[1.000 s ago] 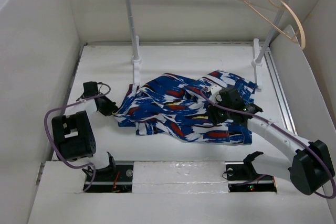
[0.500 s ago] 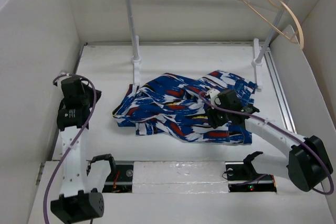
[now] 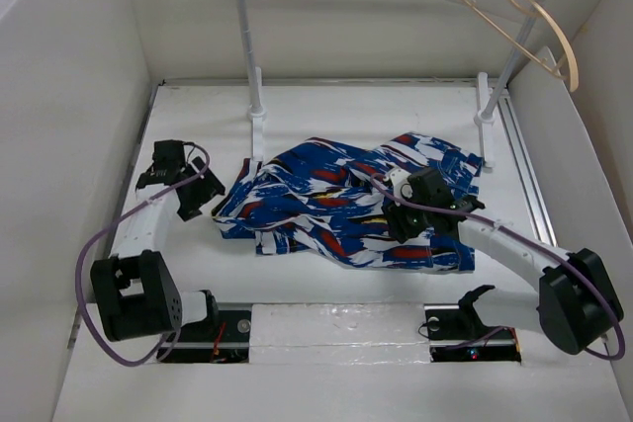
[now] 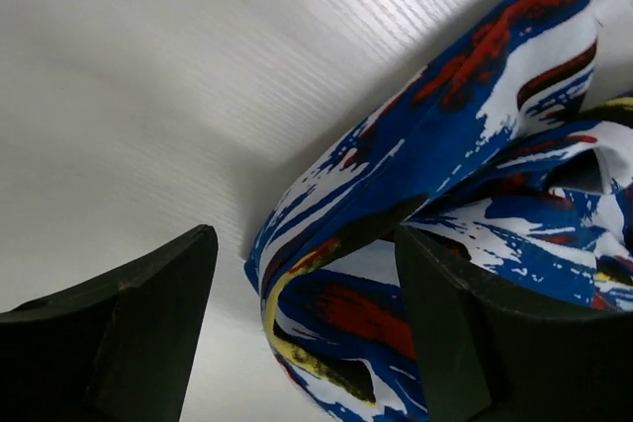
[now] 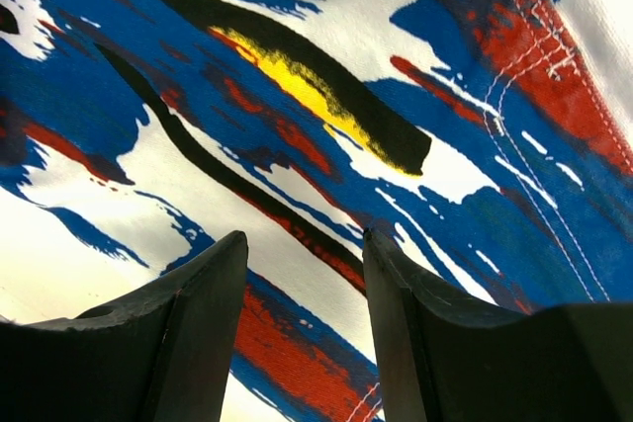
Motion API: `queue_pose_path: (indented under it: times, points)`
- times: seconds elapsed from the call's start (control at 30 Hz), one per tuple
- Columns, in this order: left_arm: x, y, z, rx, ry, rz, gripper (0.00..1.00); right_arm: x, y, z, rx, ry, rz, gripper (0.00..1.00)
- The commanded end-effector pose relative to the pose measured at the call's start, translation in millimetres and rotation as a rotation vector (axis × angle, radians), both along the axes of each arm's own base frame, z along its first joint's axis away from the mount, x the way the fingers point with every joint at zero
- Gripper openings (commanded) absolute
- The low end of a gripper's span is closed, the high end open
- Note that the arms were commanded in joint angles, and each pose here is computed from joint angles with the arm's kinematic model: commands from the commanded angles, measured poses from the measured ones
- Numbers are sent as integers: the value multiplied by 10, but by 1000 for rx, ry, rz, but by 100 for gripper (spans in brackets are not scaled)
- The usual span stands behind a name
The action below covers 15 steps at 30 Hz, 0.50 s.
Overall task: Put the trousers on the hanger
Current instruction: Flatten out the trousers at the center of the board.
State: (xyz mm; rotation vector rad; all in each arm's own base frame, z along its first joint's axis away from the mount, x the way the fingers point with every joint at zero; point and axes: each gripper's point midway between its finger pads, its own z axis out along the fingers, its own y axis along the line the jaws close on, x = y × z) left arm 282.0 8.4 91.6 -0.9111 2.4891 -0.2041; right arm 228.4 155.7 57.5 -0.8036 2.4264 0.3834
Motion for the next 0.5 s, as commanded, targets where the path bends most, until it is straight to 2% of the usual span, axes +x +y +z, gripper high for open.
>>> queue_pose_path:
  times: [0.0, 0.13, 0.23, 0.27, 0.3, 0.33, 0.37, 0.43, 0.47]
  points:
    - [123, -216, 40, -45, -64, -157, 69, 99, 162, 173, 64, -69, 29, 56]
    - [64, -386, -292, -94, 4, -188, 62, 87, 204, 167, 82, -69, 27, 56]
    - [53, -431, -486, -126, 29, -184, 44, 116, 198, 152, 74, -74, 18, 56]
    - [61, -430, -517, -128, 36, -179, 24, 129, 196, 148, 71, -75, 15, 56]
    - [47, -400, -568, -117, 58, -162, 8, 138, 185, 131, 64, -74, 7, 56]
    - [56, -383, -554, -115, 59, -132, 0, 140, 163, 86, 50, -65, -4, 56]
    - [38, -346, -519, -101, 67, -105, 0, 126, 158, 32, 48, -54, -9, 56]
    - [102, -210, -194, -33, -30, -39, 0, 121, 86, -105, 37, -9, -50, 56]
    - [11, -152, -72, -14, -24, 17, 0, 119, 94, -148, 41, -2, -55, 56]
